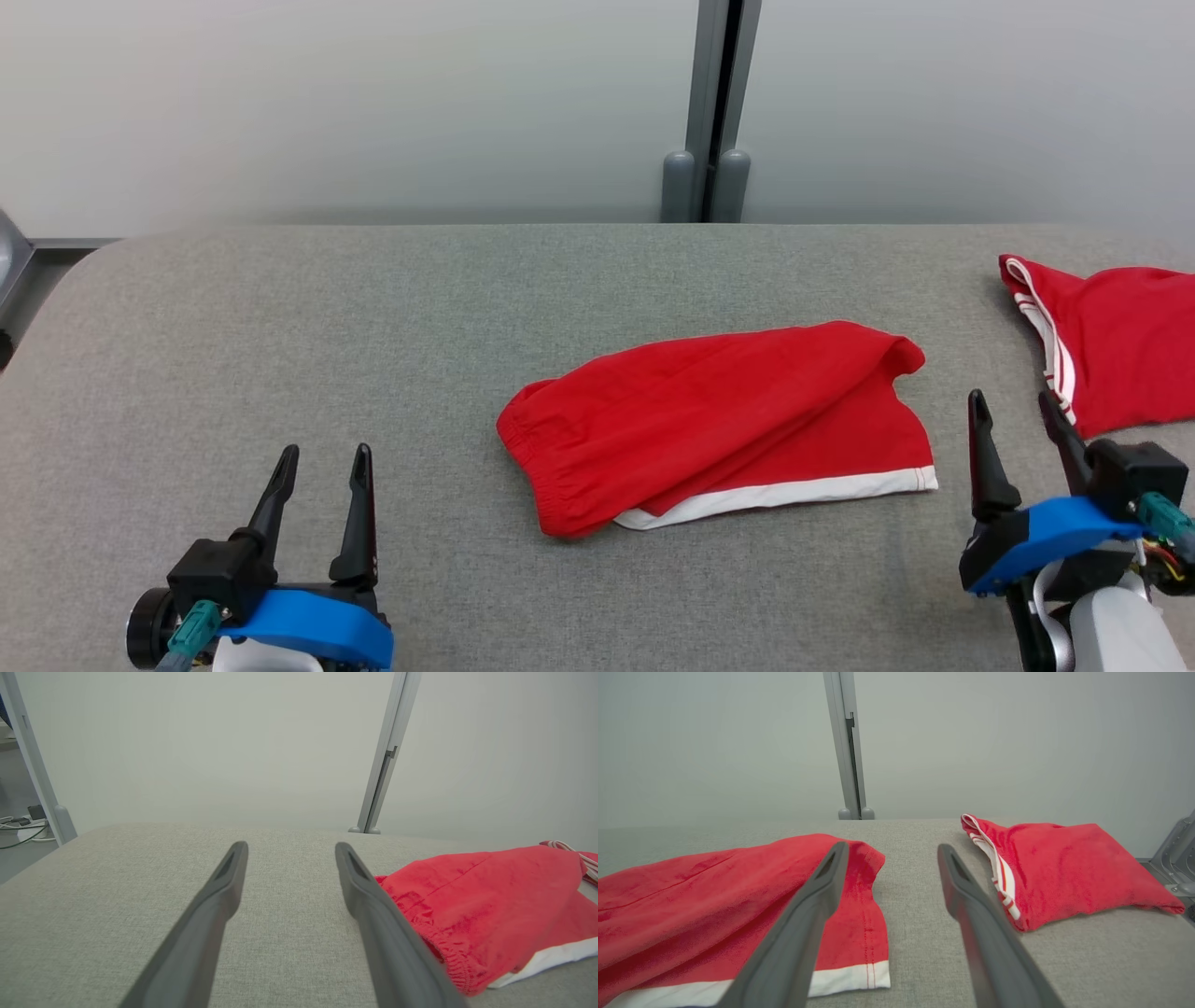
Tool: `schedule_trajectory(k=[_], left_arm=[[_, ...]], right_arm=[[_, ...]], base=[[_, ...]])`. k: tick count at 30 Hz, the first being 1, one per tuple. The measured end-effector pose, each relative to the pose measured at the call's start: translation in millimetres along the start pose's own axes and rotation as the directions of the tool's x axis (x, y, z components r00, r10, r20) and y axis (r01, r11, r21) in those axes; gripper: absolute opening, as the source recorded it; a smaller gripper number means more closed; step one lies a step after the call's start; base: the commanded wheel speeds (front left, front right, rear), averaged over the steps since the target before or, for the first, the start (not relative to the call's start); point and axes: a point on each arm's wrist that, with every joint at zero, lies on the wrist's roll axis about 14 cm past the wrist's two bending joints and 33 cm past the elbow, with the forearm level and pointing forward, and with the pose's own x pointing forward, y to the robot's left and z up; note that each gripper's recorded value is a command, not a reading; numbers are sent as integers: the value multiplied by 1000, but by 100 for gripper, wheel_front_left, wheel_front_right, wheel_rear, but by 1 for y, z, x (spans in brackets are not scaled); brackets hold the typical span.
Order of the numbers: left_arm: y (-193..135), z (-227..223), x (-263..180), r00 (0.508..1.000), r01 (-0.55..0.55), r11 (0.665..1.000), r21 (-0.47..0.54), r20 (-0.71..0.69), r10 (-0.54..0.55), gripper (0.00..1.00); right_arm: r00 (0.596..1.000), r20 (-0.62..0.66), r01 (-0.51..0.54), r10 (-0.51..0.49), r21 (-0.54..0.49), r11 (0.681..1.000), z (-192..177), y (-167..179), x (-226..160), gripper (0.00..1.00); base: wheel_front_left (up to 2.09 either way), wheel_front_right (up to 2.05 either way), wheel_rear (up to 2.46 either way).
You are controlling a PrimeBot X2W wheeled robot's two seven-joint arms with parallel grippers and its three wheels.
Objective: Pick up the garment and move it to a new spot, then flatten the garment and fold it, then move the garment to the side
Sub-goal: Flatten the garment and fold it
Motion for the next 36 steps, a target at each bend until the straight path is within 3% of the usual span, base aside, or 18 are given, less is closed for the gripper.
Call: schedule_trajectory(k=[8,18,30,36], left_arm=[[-4,-1,-6,1000,10,1000,-4,-1,-10,100],[-6,-14,-17,999,5,1000,-22,-38,-6,100],[-61,-45,-16,974,170,984,-57,-143,-176,100],[-95,-70,-13,927,231,961,-151,-267,-264,100]], right_arm=[[998,68,-21,20,13,1000,9,6,-39,100],[998,56,-37,35,33,999,4,10,-63,100],[999,36,-35,34,28,999,2,10,-68,100],[999,24,-38,37,38,999,-2,12,-70,100]], base=[[0,0,0],[0,0,0],[0,0,0],[0,0,0]])
